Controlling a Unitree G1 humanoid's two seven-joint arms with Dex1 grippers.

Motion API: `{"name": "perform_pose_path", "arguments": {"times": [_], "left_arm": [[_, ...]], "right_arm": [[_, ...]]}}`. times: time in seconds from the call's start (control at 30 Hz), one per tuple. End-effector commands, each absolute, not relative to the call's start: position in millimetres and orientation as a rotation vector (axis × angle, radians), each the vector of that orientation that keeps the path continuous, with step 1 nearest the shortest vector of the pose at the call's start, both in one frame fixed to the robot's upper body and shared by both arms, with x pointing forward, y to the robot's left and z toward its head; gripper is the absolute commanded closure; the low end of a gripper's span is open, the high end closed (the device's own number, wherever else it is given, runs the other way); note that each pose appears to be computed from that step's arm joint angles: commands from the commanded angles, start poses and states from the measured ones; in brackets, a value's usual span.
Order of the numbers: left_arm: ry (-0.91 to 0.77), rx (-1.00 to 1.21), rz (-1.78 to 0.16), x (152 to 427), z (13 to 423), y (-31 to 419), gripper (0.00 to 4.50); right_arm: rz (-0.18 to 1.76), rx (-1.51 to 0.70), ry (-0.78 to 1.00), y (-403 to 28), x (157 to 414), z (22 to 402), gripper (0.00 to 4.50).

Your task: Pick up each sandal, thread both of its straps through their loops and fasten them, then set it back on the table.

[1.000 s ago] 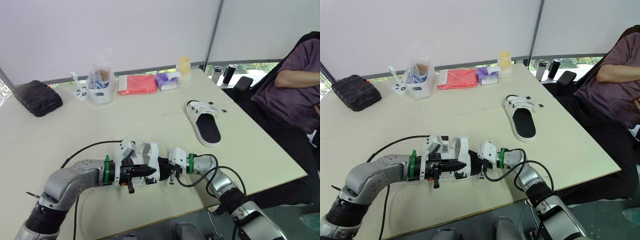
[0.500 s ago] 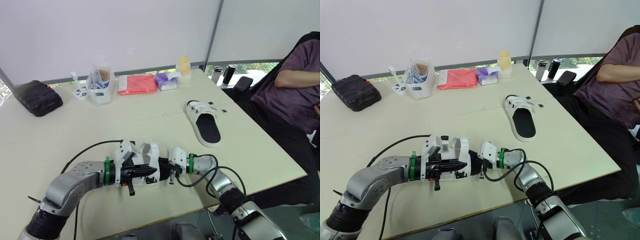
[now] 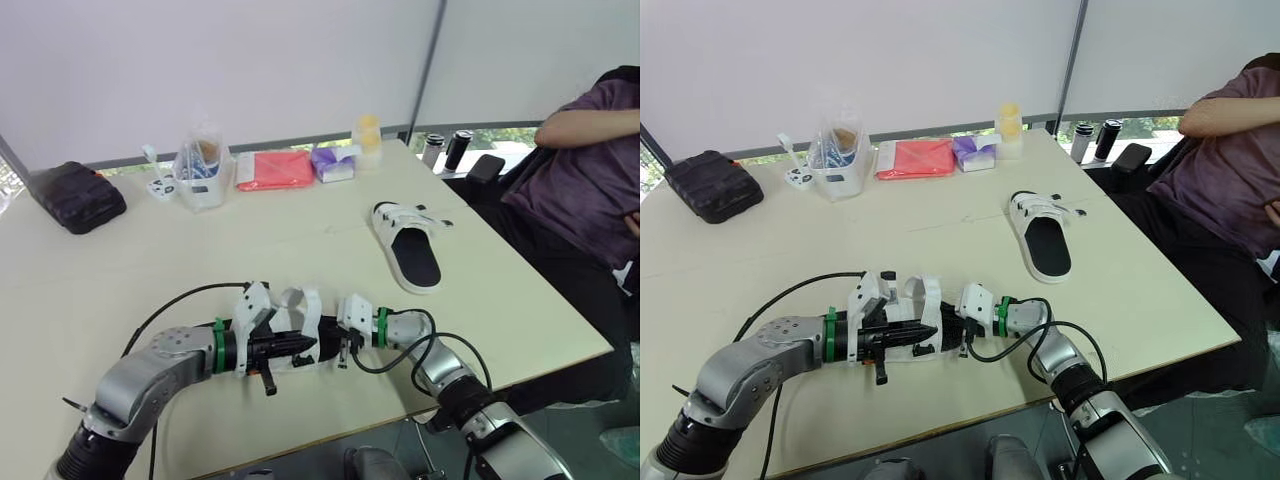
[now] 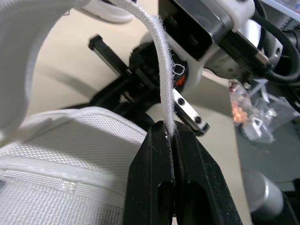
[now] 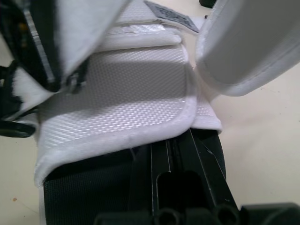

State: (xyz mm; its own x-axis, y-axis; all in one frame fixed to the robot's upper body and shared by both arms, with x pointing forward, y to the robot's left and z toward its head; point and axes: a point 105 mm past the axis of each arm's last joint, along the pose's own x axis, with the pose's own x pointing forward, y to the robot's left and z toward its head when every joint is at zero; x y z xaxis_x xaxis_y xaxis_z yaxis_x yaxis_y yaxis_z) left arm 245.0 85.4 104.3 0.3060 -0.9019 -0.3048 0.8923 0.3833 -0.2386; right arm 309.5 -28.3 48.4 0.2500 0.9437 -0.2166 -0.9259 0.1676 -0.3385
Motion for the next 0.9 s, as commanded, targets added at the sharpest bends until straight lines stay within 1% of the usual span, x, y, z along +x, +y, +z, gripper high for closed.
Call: {"name": "perform_pose_path", "arguments": {"times": [0.03, 0.13, 0.2, 0.37, 0.43, 0.5, 0.83, 0.9], "left_arm": [[0.528, -0.014, -1.251, 228.9, 94.2, 85.1, 4.46], [0.547, 0.051, -1.263, 228.2, 91.9, 89.9, 4.46], [0.522, 0.063, -1.255, 232.2, 94.5, 90.5, 4.46], [0.446, -0.047, -1.199, 246.0, 106.4, 87.9, 4.46], [0.395, -0.113, -1.13, 259.7, 114.2, 87.8, 4.46], [0.378, -0.151, -1.081, 267.7, 117.0, 88.4, 4.46], [0.459, -0.143, -1.136, 243.0, 105.5, 89.6, 4.46], [0.461, -0.227, -1.147, 238.7, 109.5, 84.9, 4.46]], "right_arm": [[1.271, -0.476, 0.322, -59.7, 297.8, -28.8, 4.5], [1.275, -0.477, 0.322, -59.3, 297.5, -28.9, 4.5], [1.279, -0.478, 0.323, -59.2, 297.5, -29.1, 4.5], [1.279, -0.482, 0.321, -58.7, 298.4, -28.7, 4.5], [1.277, -0.483, 0.32, -58.8, 298.7, -28.6, 4.5], [1.276, -0.483, 0.32, -59.0, 298.6, -28.9, 4.5], [1.275, -0.485, 0.327, -62.0, 296.8, -30.5, 4.5], [1.278, -0.486, 0.327, -61.0, 297.1, -30.4, 4.5]]}}
